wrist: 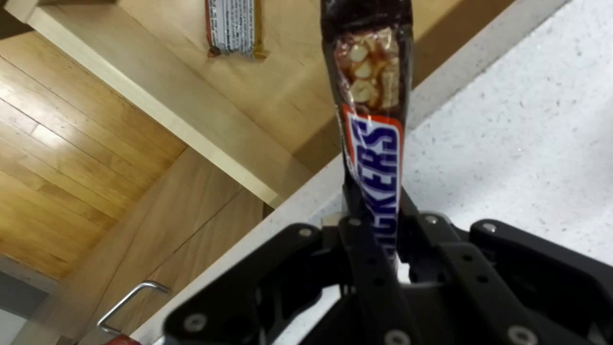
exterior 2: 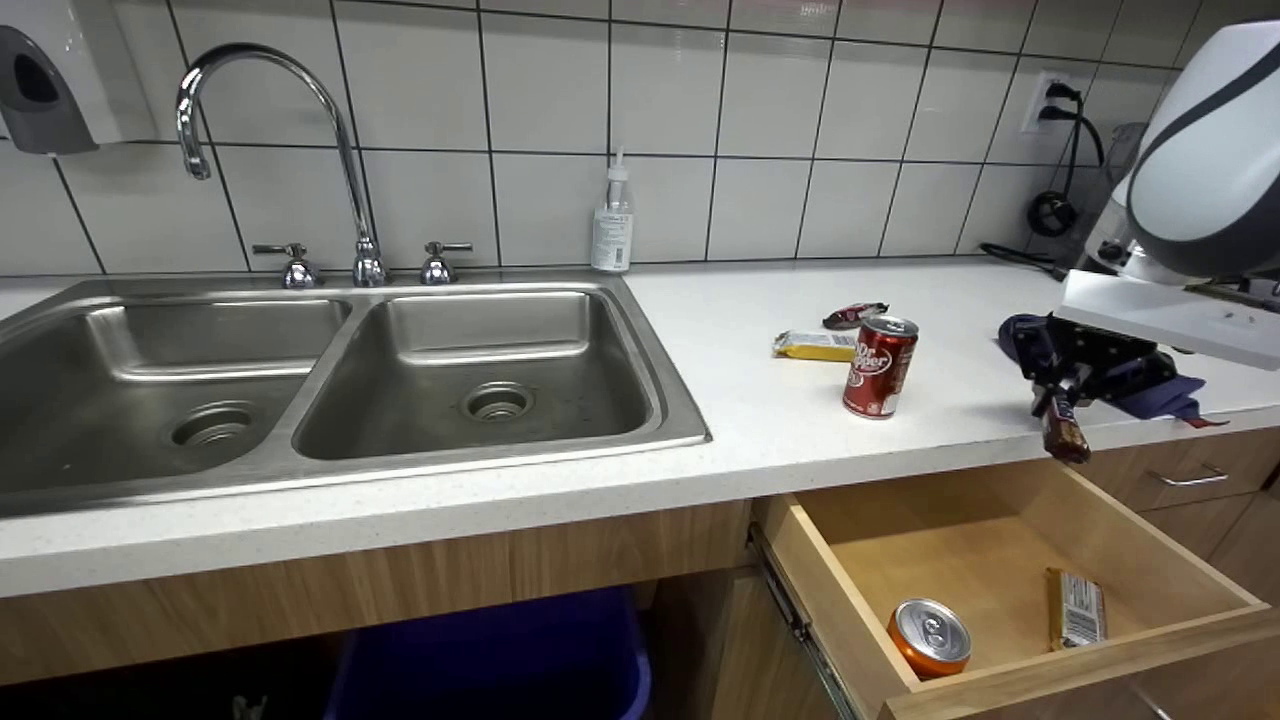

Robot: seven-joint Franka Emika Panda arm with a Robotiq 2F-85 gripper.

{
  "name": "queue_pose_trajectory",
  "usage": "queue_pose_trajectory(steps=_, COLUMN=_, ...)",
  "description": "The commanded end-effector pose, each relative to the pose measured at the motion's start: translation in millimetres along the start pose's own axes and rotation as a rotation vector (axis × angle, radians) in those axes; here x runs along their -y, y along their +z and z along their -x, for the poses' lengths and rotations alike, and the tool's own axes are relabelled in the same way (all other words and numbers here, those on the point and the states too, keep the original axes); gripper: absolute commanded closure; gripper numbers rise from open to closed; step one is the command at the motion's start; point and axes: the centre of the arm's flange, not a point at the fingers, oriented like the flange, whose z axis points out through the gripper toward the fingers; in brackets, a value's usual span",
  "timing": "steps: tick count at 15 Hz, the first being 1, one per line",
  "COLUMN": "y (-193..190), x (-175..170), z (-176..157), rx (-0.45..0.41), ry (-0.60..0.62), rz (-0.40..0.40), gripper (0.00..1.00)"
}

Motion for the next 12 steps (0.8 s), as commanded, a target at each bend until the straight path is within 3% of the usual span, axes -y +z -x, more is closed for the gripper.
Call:
queue_pose_trajectory(steps=1, y=-22.3, x=-20.4, z=37.0, rx=-0.024, ry=0.018, rz=-0.002, gripper=0.96)
queue_pose_trajectory(steps=7, y=-21.9, x=-40.2, z=63.9, rx=-0.019, ry=0.025, rz=0.020, gripper=0.96)
queue_pose_trajectory(steps=12, y=-13.8, x=-45.1, z=66.7, rx=-0.011, ry=0.049, rz=0.042, gripper=0.96)
